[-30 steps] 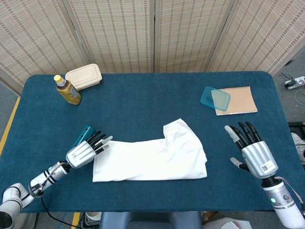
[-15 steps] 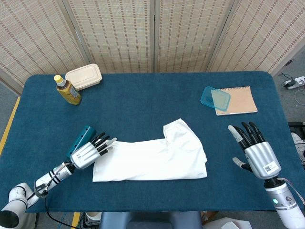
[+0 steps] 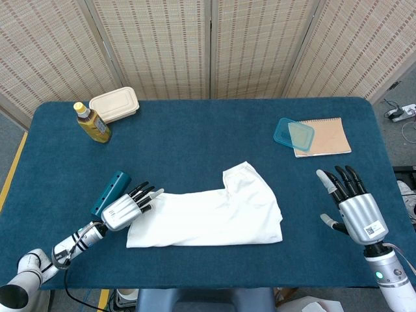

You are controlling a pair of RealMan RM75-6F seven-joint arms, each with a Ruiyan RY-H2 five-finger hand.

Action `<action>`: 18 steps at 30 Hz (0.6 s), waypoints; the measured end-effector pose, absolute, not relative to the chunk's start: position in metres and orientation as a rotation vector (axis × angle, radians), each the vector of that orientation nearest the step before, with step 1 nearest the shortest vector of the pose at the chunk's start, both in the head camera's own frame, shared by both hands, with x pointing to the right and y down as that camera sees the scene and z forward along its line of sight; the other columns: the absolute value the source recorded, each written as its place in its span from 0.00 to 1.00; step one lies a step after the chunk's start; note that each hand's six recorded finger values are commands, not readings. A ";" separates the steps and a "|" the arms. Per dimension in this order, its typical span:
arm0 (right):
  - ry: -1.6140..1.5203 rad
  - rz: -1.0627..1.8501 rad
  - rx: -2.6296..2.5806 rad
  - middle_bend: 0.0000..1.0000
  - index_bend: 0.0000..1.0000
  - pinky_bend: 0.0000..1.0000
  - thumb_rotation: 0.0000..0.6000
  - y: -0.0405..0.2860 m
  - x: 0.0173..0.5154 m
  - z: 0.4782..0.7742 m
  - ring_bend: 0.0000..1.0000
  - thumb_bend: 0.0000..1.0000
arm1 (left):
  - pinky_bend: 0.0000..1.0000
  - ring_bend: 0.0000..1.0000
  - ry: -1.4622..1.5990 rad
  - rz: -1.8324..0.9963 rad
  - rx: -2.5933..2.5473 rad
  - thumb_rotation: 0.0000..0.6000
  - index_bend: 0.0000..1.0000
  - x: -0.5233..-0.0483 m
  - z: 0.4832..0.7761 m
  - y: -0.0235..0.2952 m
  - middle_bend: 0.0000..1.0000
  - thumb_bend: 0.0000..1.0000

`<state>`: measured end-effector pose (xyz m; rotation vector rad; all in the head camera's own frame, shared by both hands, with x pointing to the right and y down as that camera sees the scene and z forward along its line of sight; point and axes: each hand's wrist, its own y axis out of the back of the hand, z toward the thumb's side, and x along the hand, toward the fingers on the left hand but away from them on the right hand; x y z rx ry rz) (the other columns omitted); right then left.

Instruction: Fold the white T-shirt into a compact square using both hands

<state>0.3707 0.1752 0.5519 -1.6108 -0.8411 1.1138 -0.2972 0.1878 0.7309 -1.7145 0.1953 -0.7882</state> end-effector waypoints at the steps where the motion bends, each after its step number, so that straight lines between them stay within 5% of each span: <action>1: -0.841 1.114 -1.611 0.15 0.00 0.00 1.00 0.175 0.371 0.552 0.02 0.07 | 0.00 0.00 0.197 -0.790 -1.720 1.00 0.53 -0.297 0.731 0.188 0.04 0.26; 13: -0.848 1.111 -1.609 0.16 0.01 0.00 1.00 0.175 0.373 0.553 0.03 0.07 | 0.00 0.00 0.225 -0.792 -1.783 1.00 0.67 -0.287 0.732 0.189 0.13 0.41; 18: -0.858 1.104 -1.609 0.16 0.02 0.00 1.00 0.176 0.374 0.552 0.03 0.07 | 0.00 0.02 0.238 -0.793 -1.816 1.00 0.72 -0.282 0.731 0.191 0.19 0.59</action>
